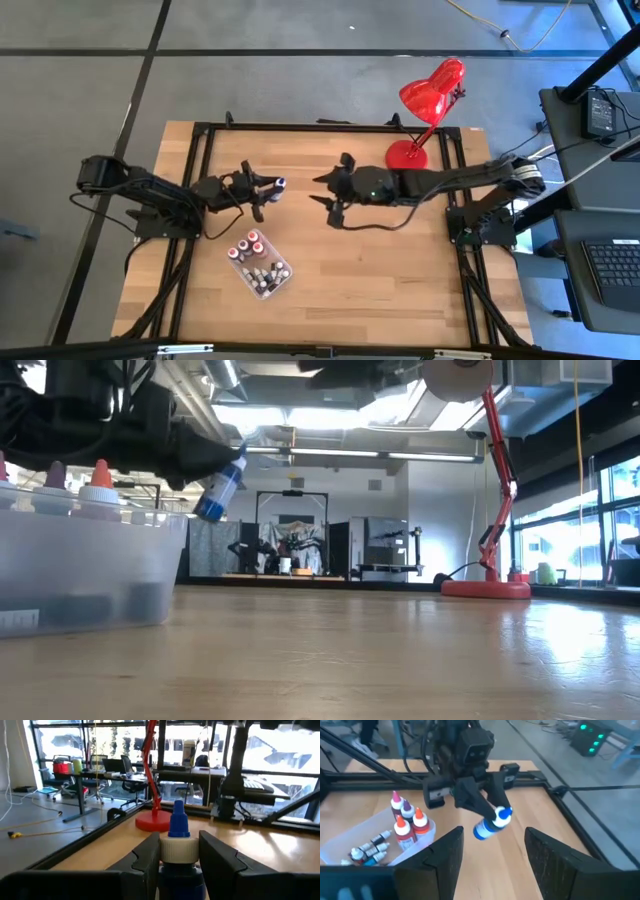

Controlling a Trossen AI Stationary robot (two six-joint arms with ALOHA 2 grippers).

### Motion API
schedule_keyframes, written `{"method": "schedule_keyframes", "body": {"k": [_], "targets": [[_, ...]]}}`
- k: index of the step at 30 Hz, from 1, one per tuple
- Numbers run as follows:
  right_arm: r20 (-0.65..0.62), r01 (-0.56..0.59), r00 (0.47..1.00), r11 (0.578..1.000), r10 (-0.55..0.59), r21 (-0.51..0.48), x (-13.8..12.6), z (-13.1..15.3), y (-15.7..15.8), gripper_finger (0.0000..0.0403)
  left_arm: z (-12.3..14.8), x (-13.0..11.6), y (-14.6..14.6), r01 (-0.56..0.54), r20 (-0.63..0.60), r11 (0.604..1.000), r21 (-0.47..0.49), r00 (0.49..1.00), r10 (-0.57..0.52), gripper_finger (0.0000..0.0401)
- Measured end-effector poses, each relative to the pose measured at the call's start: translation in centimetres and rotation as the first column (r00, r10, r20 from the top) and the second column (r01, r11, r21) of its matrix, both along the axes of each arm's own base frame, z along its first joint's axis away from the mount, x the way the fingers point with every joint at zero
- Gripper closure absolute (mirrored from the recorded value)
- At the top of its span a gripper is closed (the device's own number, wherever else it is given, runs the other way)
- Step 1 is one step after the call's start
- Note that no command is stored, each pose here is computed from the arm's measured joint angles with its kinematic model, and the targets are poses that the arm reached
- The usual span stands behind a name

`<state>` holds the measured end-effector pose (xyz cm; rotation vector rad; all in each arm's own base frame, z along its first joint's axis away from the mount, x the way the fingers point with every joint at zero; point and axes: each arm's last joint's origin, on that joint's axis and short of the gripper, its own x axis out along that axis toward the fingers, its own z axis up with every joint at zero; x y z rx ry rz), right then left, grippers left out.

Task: Pick & Place food coloring
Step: Put the blue food coloring bottle into the transparent bin

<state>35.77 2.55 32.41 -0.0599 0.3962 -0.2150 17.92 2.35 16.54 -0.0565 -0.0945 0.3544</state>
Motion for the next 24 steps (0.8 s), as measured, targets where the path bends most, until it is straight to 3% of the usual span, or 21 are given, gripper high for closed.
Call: {"method": "schedule_keyframes", "body": {"k": [5,17,20,24], "targets": [[0.027,-0.031,0.999,0.999,0.03,0.034,0.9,-0.5,-1.1,0.0189,-1.1,-0.8,0.0,-0.019,-0.042,1.0,-0.003,0.999,0.019,0.0283],[0.053,0.022,0.998,0.997,-0.025,0.069,1.1,-0.4,-2.9,0.0189,-1.9,-1.5,0.1,-0.065,-0.061,0.998,-0.001,0.996,0.065,0.0282],[0.061,-0.018,0.998,0.99,0.01,0.138,1.2,-0.4,-3.4,0.0189,-1.9,-1.5,0.2,-0.049,-0.057,0.999,-0.011,0.997,0.048,0.0284],[0.058,-0.04,0.998,0.936,0.021,0.35,1.9,-1.6,-4.9,0.0189,-1.8,-1.5,0.1,-0.013,-0.054,1.0,-0.011,0.998,0.012,0.0285]]}}
